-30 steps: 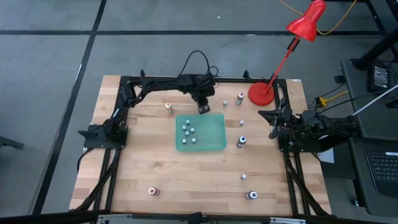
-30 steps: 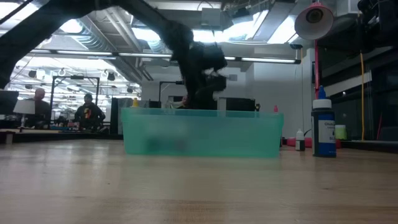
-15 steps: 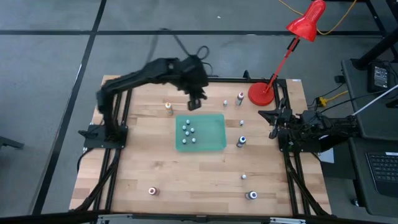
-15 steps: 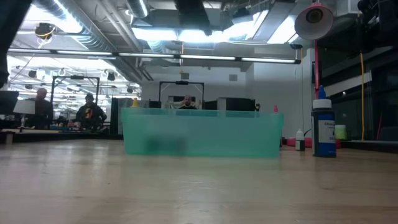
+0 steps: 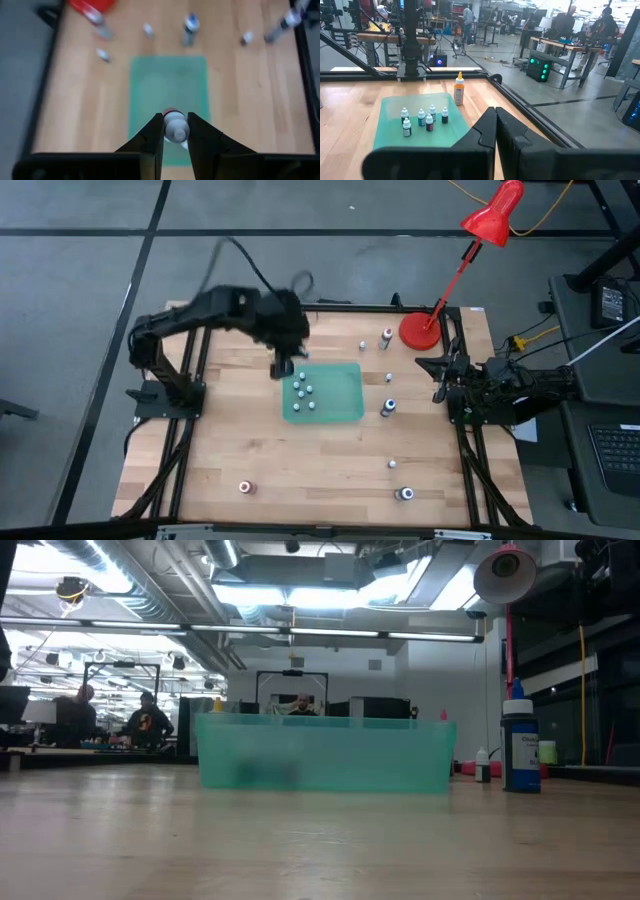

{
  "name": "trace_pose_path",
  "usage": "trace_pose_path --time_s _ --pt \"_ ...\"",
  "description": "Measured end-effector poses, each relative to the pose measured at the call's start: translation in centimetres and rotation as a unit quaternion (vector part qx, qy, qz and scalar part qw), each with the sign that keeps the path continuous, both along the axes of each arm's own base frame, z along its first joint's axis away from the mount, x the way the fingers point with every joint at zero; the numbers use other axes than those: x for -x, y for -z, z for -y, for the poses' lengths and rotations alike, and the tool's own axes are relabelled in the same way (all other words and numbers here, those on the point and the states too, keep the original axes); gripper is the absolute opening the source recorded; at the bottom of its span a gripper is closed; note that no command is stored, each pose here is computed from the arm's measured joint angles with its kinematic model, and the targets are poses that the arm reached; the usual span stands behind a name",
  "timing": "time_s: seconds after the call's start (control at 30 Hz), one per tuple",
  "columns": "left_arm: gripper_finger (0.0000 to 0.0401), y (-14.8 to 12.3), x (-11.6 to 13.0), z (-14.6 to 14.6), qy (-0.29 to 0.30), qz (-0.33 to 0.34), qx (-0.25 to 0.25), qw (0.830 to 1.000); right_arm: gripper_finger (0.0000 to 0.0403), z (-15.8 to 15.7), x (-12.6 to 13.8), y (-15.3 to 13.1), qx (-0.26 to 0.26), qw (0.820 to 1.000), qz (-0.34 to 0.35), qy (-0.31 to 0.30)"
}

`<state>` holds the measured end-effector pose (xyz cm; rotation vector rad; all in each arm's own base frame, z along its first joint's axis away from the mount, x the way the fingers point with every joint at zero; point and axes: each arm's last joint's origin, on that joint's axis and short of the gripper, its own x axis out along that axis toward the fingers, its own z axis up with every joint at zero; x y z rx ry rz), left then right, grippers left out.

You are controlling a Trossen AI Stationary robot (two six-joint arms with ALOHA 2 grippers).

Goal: Pick & Place food coloring
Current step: Put the small red food coloring bottle into the green bin

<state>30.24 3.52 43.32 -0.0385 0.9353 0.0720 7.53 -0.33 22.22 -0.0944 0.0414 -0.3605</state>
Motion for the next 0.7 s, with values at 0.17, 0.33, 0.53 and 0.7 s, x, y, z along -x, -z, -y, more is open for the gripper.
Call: trace_pose_path --time_s 0.17,0.33,0.53,0.7 --pt "0.0061 4.4 -1.7 3.1 0.027 -0.048 0.017 0.998 0.0012 0.0 0.0 0.0 0.000 1.000 0.000 0.000" --pt "0.0061 10.5 -3.5 5.4 0.028 -0.053 0.037 0.998 0.0012 0.0 0.0 0.0 0.000 1.000 0.001 0.000" --pt "0.0061 16.5 -3.6 6.1 -0.014 -0.067 0.038 0.997 0.0012 0.0 0.0 0.0 -0.001 1.000 0.001 0.000" --pt "0.0061 18.8 -2.9 5.8 -0.035 -0.094 0.021 0.995 0.0012 0.0 0.0 0.0 -0.002 1.000 0.002 0.000"
